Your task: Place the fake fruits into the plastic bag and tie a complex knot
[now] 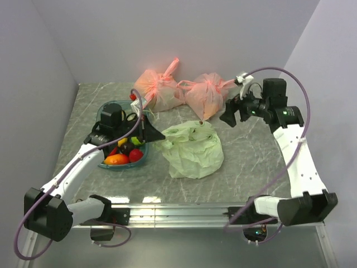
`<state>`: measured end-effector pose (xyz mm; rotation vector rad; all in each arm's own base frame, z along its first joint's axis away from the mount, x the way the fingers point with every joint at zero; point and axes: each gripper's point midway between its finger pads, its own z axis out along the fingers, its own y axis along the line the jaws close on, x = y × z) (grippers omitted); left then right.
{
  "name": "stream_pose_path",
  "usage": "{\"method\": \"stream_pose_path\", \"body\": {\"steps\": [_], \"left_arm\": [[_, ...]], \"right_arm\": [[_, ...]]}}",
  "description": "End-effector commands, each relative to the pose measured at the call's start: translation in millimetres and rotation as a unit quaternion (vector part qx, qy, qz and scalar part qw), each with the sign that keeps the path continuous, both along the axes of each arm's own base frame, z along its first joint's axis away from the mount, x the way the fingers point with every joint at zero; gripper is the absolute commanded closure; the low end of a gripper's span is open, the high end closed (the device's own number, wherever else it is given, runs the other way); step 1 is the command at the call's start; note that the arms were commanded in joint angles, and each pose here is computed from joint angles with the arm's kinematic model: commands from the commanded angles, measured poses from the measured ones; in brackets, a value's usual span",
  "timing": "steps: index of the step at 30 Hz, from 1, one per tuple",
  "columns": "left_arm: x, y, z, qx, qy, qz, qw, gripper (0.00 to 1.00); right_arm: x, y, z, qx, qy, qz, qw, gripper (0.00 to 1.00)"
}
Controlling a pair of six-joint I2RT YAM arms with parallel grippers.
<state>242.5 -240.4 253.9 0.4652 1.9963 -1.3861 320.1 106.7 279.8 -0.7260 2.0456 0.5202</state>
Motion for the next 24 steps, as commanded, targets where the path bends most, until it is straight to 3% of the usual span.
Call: {"method": "stream_pose_path", "body": {"steps": [1,6,9,12,24], "left_arm": [[-0.6,-12.0,29.9,-0.021,-0.021,-0.016,0.999,0.99],[-5.8,-25.4,41.1,-0.026,-0.009,-0.075,0.997,1.0],[-15.2,-30.1,46.7,-0.032,-0.017,-0.133,0.99,0.99],[-13.6,-33.9,42.1,-0.019,0.001,-0.143,0.99,0.99],[-23.5,-51.7,56.3,-0.02,-0.001,-0.203,0.979,1.0]], "right_arm": [[-11.7,43.3,57.8,0.001,-0.099,0.062,0.993,0.05],[-42.8,112.8,63.7,0.02,-0.158,0.185,0.97,0.02],[-43.5,130.2,55.2,0.007,-0.196,0.222,0.955,0.01],[-49.6,150.0,53.0,-0.002,-0.224,0.27,0.936,0.01],[-52.2,192.4,3.6,-0.056,-0.21,0.36,0.907,0.04]]}}
